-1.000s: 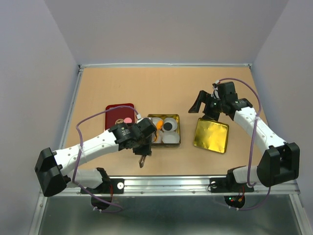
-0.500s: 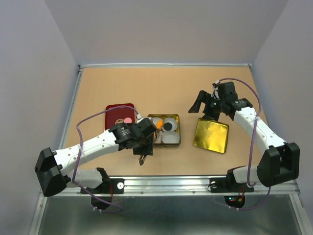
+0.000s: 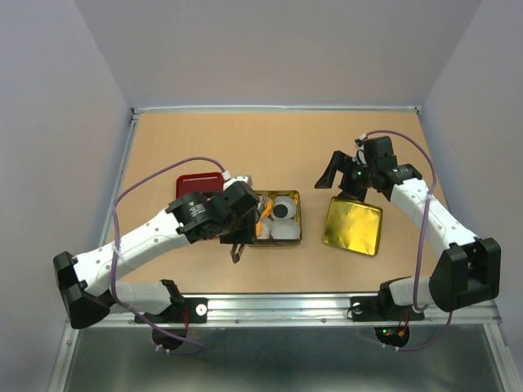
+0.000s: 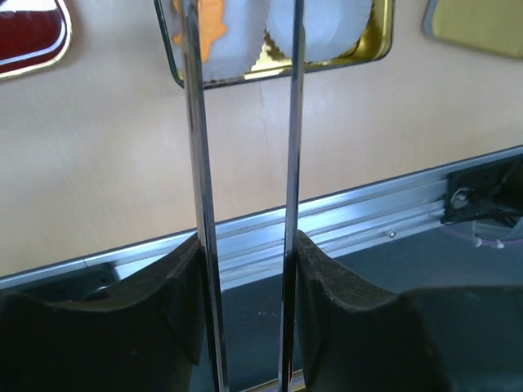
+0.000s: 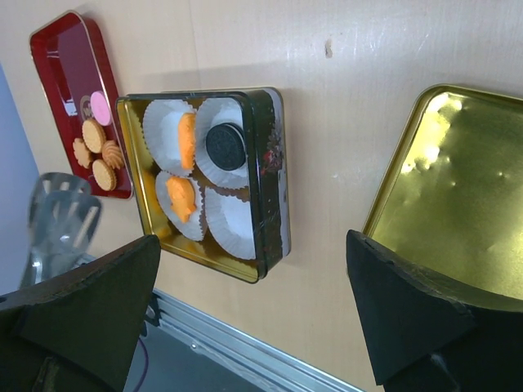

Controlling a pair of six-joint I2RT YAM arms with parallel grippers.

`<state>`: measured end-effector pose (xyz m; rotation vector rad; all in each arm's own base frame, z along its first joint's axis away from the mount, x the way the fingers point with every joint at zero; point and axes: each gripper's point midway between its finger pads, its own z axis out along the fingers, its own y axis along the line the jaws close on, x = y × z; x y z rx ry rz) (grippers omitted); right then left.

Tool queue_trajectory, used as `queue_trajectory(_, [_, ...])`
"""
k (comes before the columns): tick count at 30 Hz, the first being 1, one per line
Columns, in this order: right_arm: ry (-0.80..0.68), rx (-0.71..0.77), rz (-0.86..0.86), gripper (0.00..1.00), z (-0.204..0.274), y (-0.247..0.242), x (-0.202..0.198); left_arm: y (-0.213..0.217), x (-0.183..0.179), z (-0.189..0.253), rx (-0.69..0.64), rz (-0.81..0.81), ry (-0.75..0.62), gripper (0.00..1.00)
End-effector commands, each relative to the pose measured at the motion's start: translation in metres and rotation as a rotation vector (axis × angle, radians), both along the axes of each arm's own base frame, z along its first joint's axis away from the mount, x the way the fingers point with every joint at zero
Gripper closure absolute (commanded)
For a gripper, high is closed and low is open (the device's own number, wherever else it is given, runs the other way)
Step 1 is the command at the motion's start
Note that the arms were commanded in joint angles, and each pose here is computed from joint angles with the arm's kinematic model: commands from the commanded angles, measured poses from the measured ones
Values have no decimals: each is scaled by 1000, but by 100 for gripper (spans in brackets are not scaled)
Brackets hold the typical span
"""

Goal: Pack the cookies

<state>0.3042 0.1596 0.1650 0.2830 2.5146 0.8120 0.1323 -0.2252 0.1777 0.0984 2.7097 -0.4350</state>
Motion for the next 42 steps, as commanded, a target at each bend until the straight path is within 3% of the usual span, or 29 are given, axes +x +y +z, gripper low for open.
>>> queue_trajectory(1, [-43,19,3,0,8,1,3,24,5,27,38,60,-76,46])
queue_trajectory(21, [-28,18,19,0,2,3,6,141,34,-60,212,316,8,42])
queue_trajectory(42, [-10,-7,20,0,-15,-2,-3,134,50,-83,215,266,71,43])
